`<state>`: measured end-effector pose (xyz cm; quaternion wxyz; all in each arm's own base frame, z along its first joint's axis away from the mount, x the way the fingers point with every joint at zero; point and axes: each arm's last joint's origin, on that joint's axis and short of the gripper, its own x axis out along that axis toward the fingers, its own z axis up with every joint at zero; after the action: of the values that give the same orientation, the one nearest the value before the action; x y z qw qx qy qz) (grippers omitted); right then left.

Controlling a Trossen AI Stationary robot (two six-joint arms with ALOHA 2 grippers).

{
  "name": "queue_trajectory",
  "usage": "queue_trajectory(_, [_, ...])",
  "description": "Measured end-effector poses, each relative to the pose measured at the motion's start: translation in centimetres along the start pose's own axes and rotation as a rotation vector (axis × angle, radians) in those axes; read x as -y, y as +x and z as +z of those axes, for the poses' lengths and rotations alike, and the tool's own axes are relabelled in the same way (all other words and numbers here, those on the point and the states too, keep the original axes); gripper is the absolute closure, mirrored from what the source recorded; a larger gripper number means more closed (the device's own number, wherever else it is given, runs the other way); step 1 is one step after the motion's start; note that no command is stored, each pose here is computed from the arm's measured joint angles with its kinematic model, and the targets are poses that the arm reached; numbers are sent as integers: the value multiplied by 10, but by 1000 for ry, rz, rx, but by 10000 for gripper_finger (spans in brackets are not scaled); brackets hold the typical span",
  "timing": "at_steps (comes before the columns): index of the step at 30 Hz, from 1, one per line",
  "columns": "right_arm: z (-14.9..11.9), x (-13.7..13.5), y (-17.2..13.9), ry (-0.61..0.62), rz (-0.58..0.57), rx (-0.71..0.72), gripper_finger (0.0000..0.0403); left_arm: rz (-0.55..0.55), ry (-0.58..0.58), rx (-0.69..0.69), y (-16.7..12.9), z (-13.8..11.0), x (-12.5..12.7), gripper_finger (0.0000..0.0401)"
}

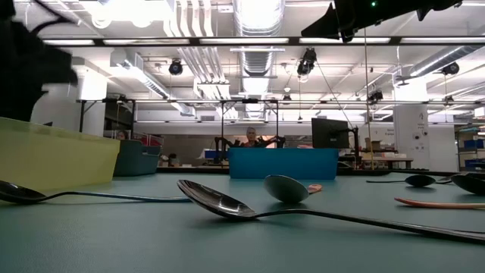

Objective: Sort silverware by color (type)
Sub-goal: Put the black spoon into the blue bin

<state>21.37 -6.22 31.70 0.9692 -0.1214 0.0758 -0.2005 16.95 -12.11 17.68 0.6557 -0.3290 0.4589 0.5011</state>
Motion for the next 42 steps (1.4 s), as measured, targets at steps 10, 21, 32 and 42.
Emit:
queue_trajectory(10, [0, 0, 0, 51, 0, 3, 390, -308, 625, 197, -75, 33, 21, 397])
queue_trajectory(21, [-4, -1, 0, 244, 7, -42, 390, -478, 820, 514, -105, 77, -4, 401])
queue_trajectory(32, [-27, -7, -3, 471, -1, -278, 390, -479, 855, 673, -91, 103, -25, 401])
queue_trajectory(42, [-44, -10, -10, 710, -68, -462, 390, -206, 843, 885, -84, 113, -36, 401])
